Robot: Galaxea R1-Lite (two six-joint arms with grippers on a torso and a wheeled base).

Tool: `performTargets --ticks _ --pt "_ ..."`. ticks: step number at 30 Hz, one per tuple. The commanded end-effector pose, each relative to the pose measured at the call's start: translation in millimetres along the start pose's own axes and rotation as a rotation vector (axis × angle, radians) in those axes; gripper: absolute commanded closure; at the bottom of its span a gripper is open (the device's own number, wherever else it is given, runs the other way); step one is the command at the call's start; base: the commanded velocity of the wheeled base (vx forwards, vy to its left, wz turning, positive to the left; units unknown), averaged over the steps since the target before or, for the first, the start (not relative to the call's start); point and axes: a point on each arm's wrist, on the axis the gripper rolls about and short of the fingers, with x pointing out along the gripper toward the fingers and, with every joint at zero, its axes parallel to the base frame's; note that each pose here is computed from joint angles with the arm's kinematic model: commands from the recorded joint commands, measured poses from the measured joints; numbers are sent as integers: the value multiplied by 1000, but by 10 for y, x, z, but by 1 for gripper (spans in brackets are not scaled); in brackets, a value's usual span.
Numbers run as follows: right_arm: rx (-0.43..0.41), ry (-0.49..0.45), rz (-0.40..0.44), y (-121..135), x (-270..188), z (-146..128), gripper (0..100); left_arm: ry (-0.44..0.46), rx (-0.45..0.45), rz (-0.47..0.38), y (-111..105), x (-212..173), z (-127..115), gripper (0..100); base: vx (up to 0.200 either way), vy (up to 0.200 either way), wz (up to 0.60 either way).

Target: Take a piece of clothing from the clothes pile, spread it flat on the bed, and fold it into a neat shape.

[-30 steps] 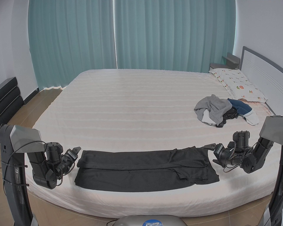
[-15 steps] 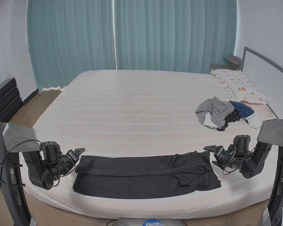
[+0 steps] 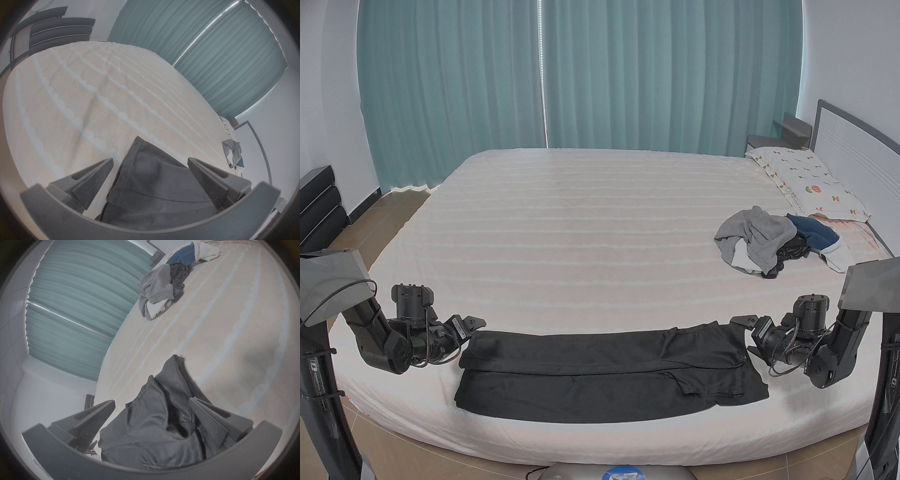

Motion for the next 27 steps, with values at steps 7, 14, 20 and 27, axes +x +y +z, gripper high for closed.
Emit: performTargets --ticks 7,14,20,27 --pt "-7 7 -7 -129 4 -134 0 52 121 18 24 83 -30 0 0 0 0" --pt "-9 11 -5 -122 5 -147 0 106 170 31 45 95 -187 0 0 0 0" --pt "-9 11 -5 -122 5 -147 0 132 220 44 81 125 -258 0 0 0 0" --pt "-10 12 -6 -125 7 -149 0 160 282 54 135 162 -320 0 0 0 0"
